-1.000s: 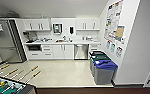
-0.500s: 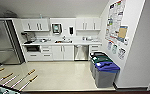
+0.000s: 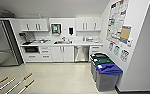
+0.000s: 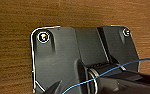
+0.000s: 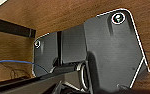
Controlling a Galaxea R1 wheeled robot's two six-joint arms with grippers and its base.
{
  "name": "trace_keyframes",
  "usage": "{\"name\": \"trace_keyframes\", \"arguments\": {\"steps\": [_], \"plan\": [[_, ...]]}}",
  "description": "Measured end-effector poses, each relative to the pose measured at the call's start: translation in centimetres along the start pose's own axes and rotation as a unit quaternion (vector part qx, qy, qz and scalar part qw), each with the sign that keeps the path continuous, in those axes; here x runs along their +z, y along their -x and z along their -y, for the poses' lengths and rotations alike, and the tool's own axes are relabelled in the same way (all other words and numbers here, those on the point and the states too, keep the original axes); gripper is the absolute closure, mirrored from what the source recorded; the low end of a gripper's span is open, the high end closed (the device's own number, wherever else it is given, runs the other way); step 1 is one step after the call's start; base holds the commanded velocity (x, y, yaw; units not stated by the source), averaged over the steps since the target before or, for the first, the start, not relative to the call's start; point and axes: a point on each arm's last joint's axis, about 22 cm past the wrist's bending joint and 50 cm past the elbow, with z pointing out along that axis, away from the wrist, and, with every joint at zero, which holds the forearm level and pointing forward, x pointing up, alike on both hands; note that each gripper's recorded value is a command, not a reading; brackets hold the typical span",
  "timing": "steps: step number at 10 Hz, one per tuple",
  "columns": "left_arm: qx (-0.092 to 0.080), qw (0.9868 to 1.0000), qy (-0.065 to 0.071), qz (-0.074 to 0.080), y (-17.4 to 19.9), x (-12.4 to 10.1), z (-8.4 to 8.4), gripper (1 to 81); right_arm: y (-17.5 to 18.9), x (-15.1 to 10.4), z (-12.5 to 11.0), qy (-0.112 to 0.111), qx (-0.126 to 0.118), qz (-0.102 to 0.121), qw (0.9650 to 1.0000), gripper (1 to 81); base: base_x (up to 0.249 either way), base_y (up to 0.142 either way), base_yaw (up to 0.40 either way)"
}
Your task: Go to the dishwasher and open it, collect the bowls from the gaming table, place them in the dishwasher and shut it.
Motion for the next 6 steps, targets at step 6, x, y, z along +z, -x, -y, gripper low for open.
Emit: {"name": "trace_keyframes", "arguments": {"steps": [6], "plan": [[0.0,1.0,-0.001,-0.001,-0.08,-0.06,0.17,1.0,0.01,0.1,0.23,-0.001,0.0,0.0,1.0,1.0,0.191,0.0,0.0]]}}
